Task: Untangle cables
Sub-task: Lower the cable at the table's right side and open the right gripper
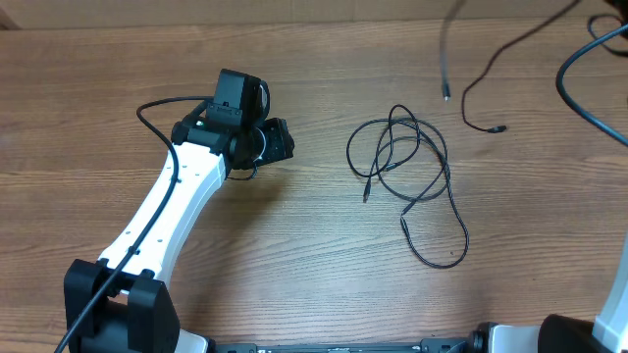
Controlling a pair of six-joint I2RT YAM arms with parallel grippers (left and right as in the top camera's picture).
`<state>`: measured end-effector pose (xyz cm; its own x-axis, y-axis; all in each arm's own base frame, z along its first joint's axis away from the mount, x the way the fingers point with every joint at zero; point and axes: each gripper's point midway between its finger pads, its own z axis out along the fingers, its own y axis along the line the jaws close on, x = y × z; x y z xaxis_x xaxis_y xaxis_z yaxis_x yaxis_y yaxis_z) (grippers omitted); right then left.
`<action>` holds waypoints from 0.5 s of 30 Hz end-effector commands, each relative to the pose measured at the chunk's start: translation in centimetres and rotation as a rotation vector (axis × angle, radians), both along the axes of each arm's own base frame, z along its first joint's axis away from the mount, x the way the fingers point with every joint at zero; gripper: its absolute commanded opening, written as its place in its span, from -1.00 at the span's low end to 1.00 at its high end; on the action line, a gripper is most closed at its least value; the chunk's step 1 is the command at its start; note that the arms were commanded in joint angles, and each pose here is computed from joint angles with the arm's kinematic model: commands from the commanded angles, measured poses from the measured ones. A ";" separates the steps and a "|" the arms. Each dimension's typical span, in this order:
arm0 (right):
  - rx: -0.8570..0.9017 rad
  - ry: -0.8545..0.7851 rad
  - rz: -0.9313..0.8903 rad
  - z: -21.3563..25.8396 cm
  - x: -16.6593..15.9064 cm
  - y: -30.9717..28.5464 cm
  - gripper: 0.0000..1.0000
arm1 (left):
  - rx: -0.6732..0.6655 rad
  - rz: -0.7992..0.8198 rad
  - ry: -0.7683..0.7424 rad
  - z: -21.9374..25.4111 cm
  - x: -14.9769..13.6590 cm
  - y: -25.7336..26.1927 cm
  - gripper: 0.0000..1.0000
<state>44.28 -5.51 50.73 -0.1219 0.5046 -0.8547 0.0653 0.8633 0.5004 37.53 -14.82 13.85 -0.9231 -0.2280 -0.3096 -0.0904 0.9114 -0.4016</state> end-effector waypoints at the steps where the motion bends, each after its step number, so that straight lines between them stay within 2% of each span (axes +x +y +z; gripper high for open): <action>1: -0.145 0.085 -0.247 -2.0 0.0 -6.5 -0.93 | 0.012 -0.008 0.009 -0.5 -0.1 0.2 0.11; 7: -0.121 0.229 -0.418 -6.1 -1.3 -13.7 -0.93 | 0.012 -0.008 0.009 -0.5 -0.1 0.2 0.11; 11: -0.124 0.335 -0.593 -8.6 -3.6 -18.4 -0.92 | 0.012 -0.007 0.009 -0.5 -0.1 0.2 0.11; 15: -0.116 0.424 -0.672 -10.7 -5.2 -20.8 -0.93 | 0.013 -0.007 0.009 -0.5 -0.1 0.3 0.11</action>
